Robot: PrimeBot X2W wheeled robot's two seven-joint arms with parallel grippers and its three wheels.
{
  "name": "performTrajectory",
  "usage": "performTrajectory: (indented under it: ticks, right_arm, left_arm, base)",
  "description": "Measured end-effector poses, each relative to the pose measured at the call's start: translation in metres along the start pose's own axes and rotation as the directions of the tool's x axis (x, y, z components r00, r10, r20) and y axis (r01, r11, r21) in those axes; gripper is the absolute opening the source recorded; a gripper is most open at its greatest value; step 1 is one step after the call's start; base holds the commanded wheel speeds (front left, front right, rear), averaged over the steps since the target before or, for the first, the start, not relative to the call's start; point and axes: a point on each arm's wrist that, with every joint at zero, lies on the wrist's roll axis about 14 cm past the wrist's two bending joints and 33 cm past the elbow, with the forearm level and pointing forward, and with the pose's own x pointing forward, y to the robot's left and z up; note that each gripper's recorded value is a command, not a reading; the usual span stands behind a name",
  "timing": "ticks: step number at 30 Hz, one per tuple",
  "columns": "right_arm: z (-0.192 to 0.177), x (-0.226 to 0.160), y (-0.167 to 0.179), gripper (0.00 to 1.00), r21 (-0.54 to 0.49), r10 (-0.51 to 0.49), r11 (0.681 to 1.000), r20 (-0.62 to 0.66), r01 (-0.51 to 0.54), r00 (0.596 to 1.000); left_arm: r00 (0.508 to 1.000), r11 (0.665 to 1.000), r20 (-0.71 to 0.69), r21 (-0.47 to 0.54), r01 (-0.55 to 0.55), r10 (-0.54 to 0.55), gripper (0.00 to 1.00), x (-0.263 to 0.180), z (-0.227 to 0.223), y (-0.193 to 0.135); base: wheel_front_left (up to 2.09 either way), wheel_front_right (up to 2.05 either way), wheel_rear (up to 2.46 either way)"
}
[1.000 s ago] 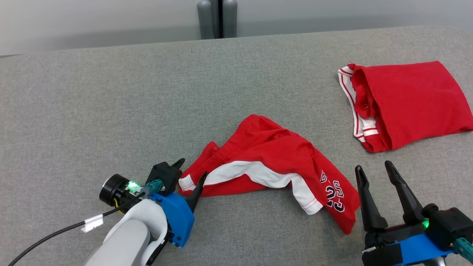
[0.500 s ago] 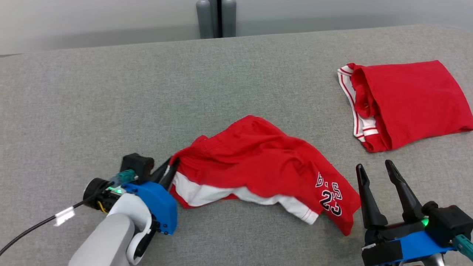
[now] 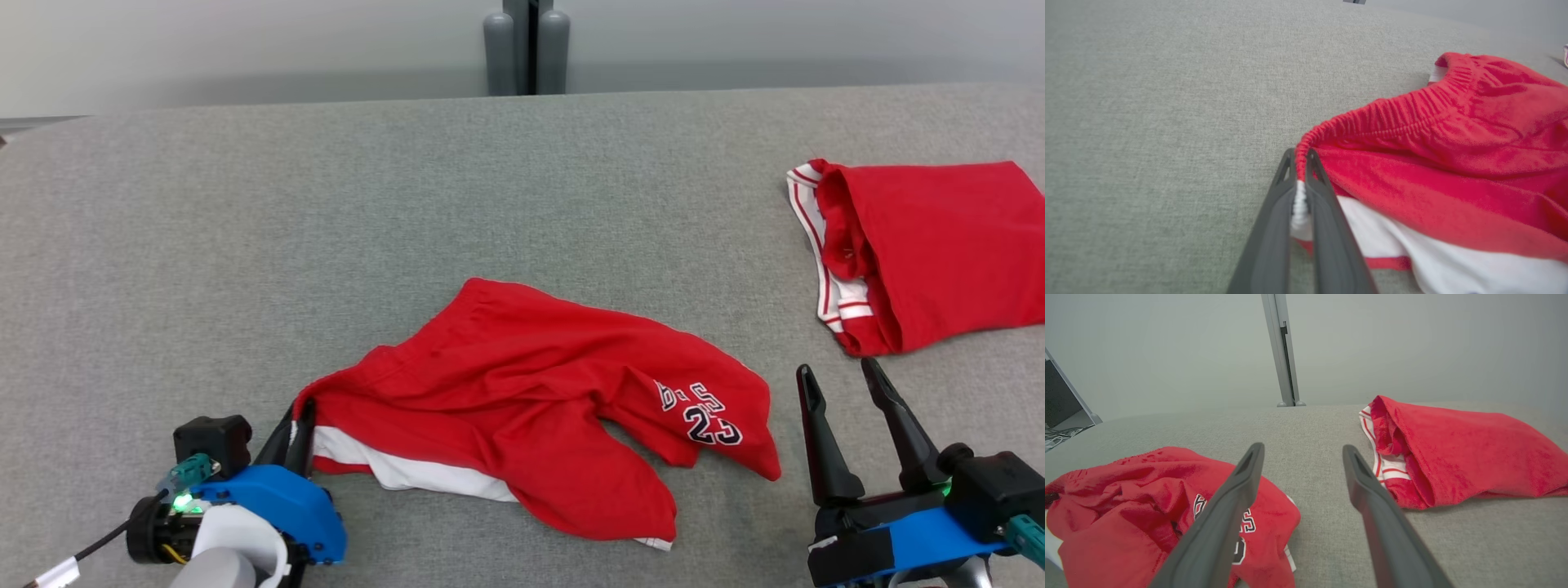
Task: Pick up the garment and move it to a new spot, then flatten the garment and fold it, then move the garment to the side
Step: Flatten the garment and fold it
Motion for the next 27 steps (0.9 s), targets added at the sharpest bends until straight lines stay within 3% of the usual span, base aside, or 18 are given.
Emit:
performTrajectory:
  ticks: [1,2,9,16,19,27]
  right_arm:
    - [0.002,0.001,0.001,1.0,-0.006,0.004,1.0,0.005,-0.004,1.0]
    - [0.004,0.001,0.003,1.0,-0.008,0.01,1.0,0.008,-0.01,1.0]
    - [0.026,0.0,0.015,1.0,-0.044,0.046,0.998,0.064,-0.043,0.997]
    - [0.038,-0.014,0.019,1.0,-0.057,0.055,0.997,0.074,-0.051,0.996]
    - [0.037,-0.021,0.02,1.0,-0.055,0.053,0.997,0.066,-0.049,0.996]
    - [0.038,-0.028,0.016,1.0,-0.049,0.039,0.998,0.06,-0.036,0.997]
  left_arm:
    - [1.0,1.0,0.021,-0.007,-0.001,0.001,0.96,-0.003,0.003,-0.001]
    - [0.999,1.0,0.041,-0.015,0.005,-0.004,1.0,-0.005,0.007,-0.004]
    - [0.938,1.0,0.346,-0.002,0.0,0.001,1.0,-0.024,0.072,-0.021]
    - [0.857,0.992,0.516,0.107,-0.071,0.006,1.0,-0.053,0.116,-0.023]
    - [0.84,0.986,0.543,0.142,-0.086,-0.005,1.0,-0.064,0.122,-0.022]
    - [0.852,0.981,0.523,0.177,-0.076,-0.028,1.0,-0.074,0.113,-0.022]
  base:
    - [0.0,0.0,0.0]
    - [0.0,0.0,0.0]
    - [0.0,0.0,0.0]
    - [0.0,0.0,0.0]
    - [0.0,0.0,0.0]
    - [0.0,0.0,0.0]
